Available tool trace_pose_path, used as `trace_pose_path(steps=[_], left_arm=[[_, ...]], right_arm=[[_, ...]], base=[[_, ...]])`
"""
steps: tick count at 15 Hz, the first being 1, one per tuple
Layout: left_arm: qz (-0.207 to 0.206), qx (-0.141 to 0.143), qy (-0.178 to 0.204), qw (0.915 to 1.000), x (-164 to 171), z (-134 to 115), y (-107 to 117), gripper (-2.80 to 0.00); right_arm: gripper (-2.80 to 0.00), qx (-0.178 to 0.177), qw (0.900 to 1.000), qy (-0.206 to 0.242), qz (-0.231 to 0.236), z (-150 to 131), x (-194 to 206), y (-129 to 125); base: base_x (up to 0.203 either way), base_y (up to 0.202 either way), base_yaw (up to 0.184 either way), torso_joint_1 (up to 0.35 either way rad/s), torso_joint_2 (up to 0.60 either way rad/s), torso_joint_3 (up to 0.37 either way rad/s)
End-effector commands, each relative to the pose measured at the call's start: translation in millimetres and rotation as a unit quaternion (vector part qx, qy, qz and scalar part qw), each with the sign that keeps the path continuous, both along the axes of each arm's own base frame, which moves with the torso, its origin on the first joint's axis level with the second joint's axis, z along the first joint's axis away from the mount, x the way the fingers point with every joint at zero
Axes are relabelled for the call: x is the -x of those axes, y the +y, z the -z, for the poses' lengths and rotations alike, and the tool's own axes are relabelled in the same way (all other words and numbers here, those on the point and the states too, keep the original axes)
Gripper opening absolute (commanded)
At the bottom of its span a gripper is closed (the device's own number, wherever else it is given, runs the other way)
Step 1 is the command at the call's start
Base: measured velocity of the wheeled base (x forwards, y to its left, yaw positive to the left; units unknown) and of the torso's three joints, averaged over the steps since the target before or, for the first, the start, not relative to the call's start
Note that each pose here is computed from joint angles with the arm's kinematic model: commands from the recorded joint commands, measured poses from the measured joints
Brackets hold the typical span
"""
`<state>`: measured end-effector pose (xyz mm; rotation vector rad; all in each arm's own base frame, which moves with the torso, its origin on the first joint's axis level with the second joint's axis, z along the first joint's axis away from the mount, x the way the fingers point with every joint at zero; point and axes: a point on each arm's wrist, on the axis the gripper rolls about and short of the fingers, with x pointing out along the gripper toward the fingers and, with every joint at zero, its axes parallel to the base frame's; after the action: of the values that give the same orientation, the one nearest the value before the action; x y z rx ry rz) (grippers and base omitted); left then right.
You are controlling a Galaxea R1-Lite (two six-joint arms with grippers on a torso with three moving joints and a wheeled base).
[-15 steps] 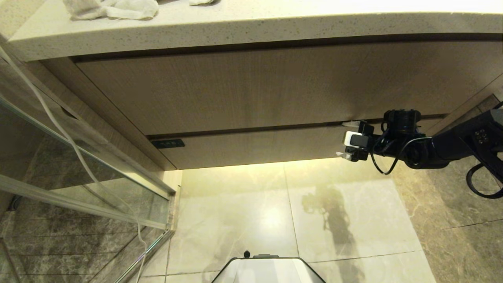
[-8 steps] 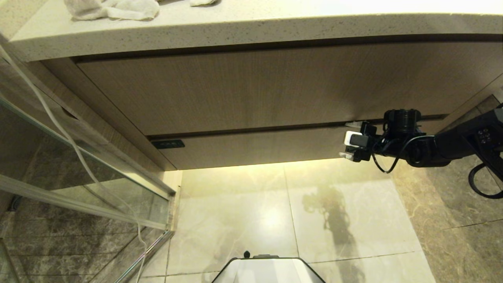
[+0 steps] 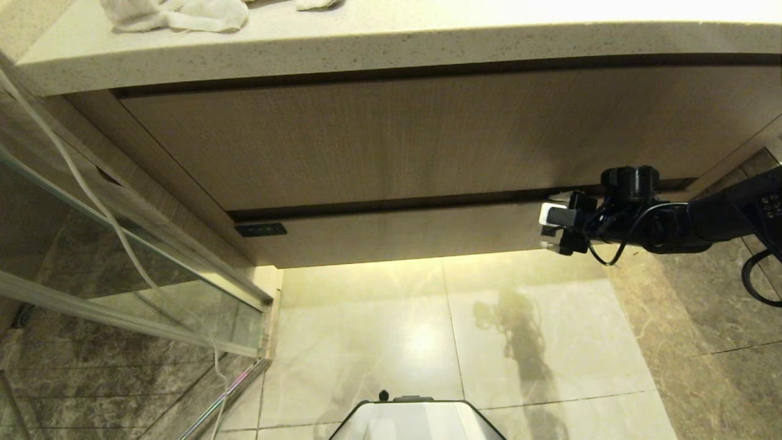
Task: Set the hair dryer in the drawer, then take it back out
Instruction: Pull open the drawer
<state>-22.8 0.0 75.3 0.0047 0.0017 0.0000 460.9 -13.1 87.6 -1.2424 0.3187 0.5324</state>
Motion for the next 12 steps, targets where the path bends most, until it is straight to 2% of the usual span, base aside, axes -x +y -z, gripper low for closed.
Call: trace_pose_path(steps=[1,12], left_arm=[[0.000,0.000,0.000,1.0000,0,0,0,-2.80],[0.000,0.000,0.000,1.0000,0,0,0,-2.80]], right_arm=[[0.00,0.004,1.000,0.005,-0.001,2,2,1],[0.00,0.015,0.999,0.028,0.022,-1,16,0]], base=[[0.000,0.000,0.000,0.000,0.00,0.000],[0.000,0.000,0.000,0.000,0.00,0.000]])
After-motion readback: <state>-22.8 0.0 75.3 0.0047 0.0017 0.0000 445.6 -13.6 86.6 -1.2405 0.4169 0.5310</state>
